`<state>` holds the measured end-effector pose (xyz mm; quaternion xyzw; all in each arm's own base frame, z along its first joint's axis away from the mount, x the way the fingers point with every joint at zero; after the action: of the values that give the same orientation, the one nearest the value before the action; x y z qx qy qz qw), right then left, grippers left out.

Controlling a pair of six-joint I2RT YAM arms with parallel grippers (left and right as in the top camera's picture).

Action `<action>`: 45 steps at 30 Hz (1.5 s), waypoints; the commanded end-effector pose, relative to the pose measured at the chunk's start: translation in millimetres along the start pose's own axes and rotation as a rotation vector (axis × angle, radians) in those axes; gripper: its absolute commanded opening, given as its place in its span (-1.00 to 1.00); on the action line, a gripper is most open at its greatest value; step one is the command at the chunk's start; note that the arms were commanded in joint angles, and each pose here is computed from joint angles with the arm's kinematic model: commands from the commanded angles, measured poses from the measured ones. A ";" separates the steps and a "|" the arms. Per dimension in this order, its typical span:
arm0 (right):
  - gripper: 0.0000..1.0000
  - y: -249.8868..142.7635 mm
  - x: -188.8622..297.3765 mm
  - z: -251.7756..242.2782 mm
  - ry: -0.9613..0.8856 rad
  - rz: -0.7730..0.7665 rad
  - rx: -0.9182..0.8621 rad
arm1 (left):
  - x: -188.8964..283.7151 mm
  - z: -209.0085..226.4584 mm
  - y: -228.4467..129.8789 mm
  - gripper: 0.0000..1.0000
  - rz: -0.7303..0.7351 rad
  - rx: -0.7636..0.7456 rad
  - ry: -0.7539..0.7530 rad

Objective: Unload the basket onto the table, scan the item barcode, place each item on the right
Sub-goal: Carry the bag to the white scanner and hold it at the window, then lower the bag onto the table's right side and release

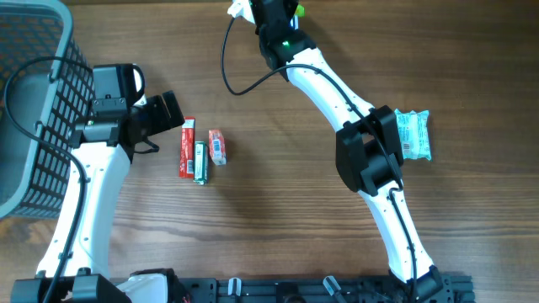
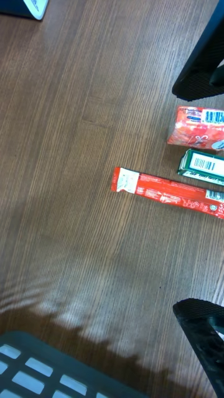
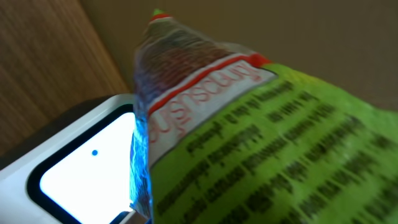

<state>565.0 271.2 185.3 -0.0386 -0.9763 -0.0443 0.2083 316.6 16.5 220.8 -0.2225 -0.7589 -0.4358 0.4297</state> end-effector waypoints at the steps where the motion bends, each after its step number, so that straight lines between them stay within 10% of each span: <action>1: -0.91 3.2 -2.5 19.3 0.045 -0.008 -0.019 | 0.9 1.9 1.5 1.00 -0.010 -0.012 0.008; 23: -0.92 8.6 -2.6 27.0 0.048 -0.024 -0.366 | 0.9 1.9 1.5 1.00 -0.010 -0.012 0.008; 31: -0.92 -5.0 58.9 -55.5 0.035 -0.077 -0.505 | 0.9 1.9 1.5 1.00 -0.010 -0.012 0.008; 37: -0.92 -42.6 153.4 -92.6 0.324 -0.109 -0.552 | 0.9 1.9 1.5 1.00 -0.010 -0.012 0.008; 45: -0.91 -130.8 195.5 -8.3 1.083 0.178 -0.524 | 0.9 1.9 1.4 1.00 -0.010 -0.012 0.008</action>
<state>381.1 161.5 299.2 -0.1273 -0.7662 -0.2436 0.5809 316.5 16.5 220.8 -0.2227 -0.7588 -0.4357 0.4298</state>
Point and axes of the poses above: each gripper's point midway between its finger pads, its own x axis back along the fingers, its own z axis along the line the jaws close on, y = z × x, the point moved 8 cm from there along x, back along the fingers, and after that the axes turned 14 degrees about x, right-handed, at the moved point
